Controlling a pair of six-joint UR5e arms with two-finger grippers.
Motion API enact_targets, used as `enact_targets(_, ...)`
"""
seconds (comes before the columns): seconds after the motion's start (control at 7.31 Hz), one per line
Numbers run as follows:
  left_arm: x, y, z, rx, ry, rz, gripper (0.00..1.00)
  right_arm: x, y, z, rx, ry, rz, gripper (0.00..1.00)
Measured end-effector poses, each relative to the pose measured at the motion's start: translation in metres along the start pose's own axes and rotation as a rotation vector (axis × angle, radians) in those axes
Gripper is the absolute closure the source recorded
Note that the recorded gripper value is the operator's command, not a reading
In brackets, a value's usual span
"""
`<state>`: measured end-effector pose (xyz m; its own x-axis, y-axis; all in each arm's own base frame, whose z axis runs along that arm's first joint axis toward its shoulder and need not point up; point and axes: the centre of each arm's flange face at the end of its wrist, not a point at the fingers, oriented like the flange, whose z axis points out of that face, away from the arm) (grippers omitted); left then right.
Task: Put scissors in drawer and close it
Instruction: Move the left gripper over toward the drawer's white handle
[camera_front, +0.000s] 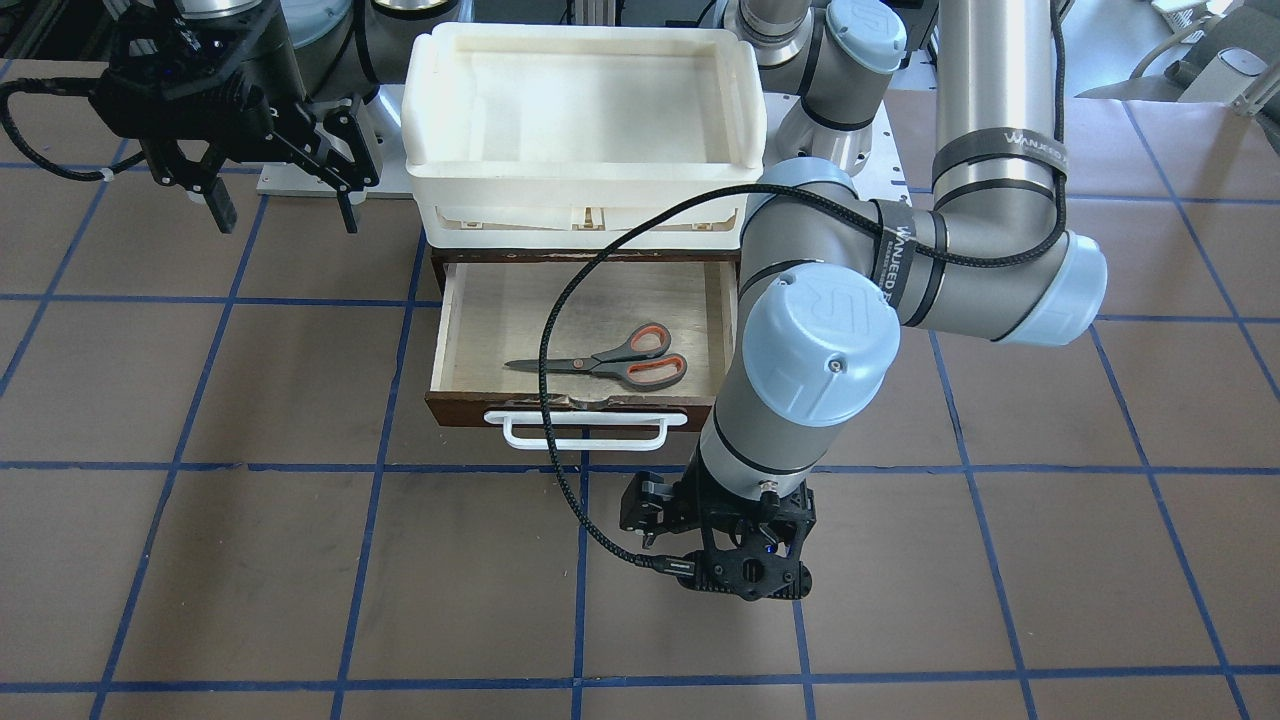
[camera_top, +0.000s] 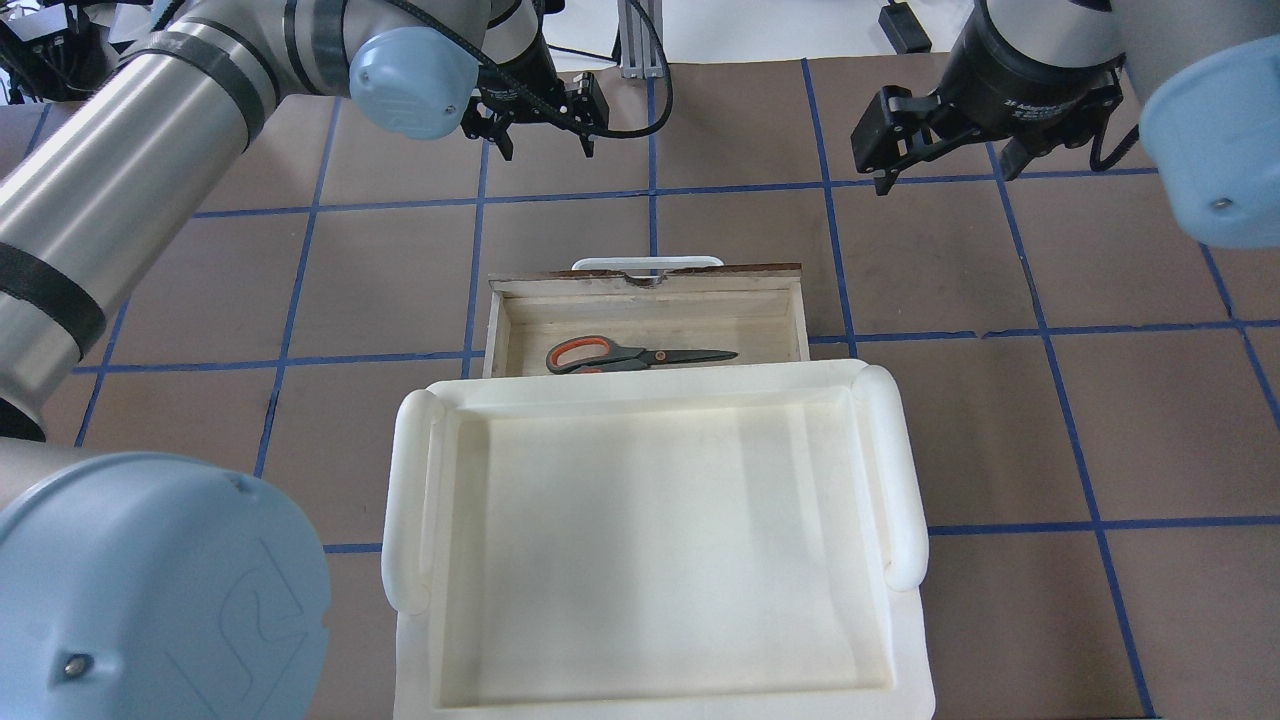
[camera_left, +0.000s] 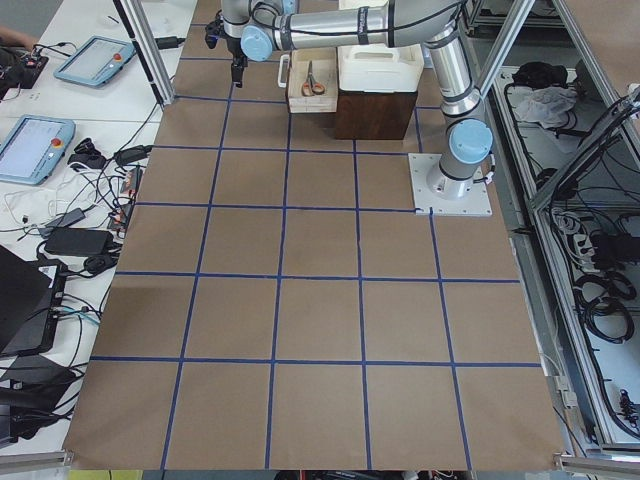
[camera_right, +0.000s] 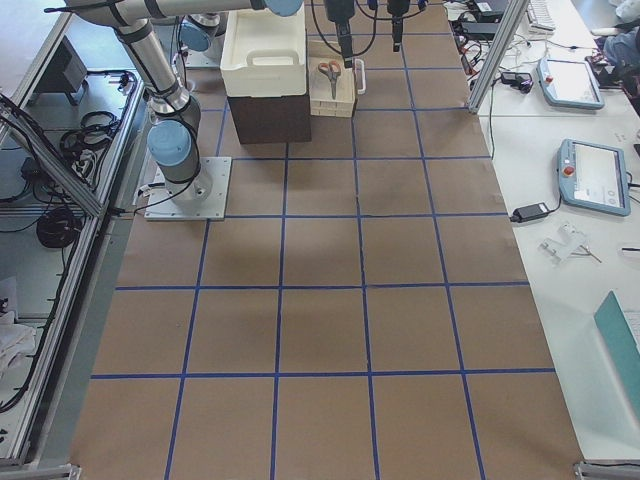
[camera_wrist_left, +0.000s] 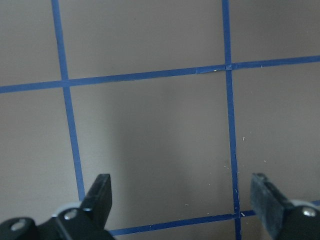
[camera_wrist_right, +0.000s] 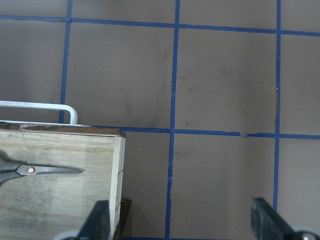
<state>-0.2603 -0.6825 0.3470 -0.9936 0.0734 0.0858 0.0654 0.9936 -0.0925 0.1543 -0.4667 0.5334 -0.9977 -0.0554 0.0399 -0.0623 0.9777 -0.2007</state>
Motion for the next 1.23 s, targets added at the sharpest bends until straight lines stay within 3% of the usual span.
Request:
enact_targets(0.41,0.011,0.002,0.052,-0.105,0.018,-0.034,0.0,0.0,0.0,0.001,-0.004,0.0,0.002,0.0)
enact_targets(0.68,0.023,0.014,0.077,-0.214,0.011,-0.039,0.0,0.0,0.001,0.002,-0.006,-0.001,0.007,0.0)
enact_targets(1.23,0.027,0.034,0.083,-0.369,0.045,-0.063,0.0,0.0,0.001,0.002,-0.005,-0.001,0.003,0.0)
